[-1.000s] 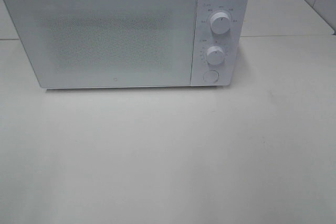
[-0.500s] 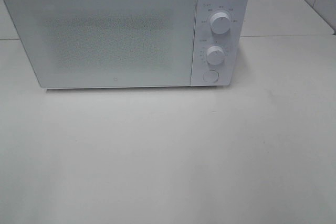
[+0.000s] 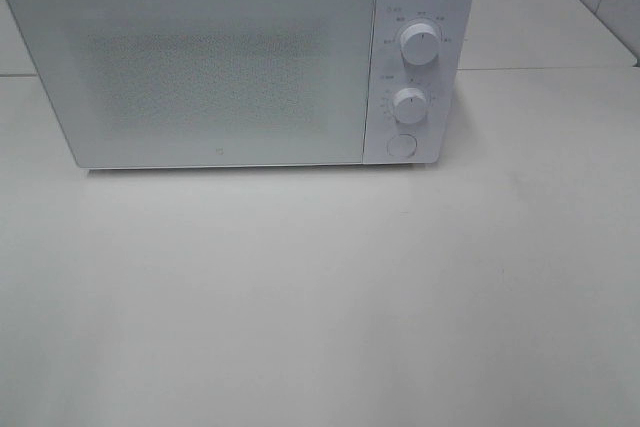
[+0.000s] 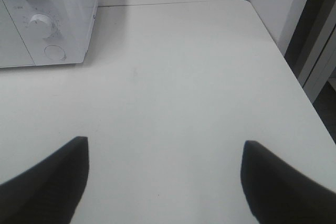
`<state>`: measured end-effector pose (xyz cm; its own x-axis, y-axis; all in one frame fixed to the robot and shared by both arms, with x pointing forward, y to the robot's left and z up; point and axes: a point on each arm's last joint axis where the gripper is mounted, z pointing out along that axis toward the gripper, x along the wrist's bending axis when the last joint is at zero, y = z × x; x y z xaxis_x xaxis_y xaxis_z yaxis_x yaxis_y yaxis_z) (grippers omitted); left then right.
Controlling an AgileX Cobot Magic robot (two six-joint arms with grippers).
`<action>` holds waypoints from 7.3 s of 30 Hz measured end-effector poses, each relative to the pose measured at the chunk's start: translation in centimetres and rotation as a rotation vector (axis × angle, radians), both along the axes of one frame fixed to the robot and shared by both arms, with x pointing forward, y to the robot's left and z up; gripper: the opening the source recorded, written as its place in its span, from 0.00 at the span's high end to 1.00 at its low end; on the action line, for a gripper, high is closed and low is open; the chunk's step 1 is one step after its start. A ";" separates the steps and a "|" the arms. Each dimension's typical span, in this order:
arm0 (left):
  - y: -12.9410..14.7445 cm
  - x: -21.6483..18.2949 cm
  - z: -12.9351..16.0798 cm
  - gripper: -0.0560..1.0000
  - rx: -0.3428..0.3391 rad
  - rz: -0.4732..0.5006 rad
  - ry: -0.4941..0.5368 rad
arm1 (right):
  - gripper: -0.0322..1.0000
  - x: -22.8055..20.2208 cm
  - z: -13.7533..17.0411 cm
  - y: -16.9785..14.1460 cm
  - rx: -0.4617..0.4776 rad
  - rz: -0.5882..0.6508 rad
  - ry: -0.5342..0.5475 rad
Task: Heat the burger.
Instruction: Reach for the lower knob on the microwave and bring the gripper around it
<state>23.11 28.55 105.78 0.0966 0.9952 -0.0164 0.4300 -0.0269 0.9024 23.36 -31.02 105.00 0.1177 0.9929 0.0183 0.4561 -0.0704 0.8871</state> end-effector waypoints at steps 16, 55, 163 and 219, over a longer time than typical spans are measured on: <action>0.0 0.0 0.0 0.01 0.000 0.000 0.000 | 0.23 3.0 2.2 0.3 -0.014 0.027 -0.099; 0.0 0.0 0.0 0.01 0.001 0.001 0.000 | 0.23 17.2 -0.9 1.9 0.000 0.159 -0.281; 0.0 0.0 0.0 0.01 0.001 0.001 0.000 | 0.23 31.4 -15.9 19.9 -0.124 0.147 -0.284; 0.0 0.0 0.0 0.01 0.001 0.001 0.000 | 0.56 32.6 -17.3 19.7 0.086 0.105 -0.293</action>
<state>23.11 28.56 105.78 0.0960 0.9953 -0.0156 0.4301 -0.0274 0.9024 55.94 -11.33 87.73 -0.0077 0.9926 0.1210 0.1914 -0.1173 0.9745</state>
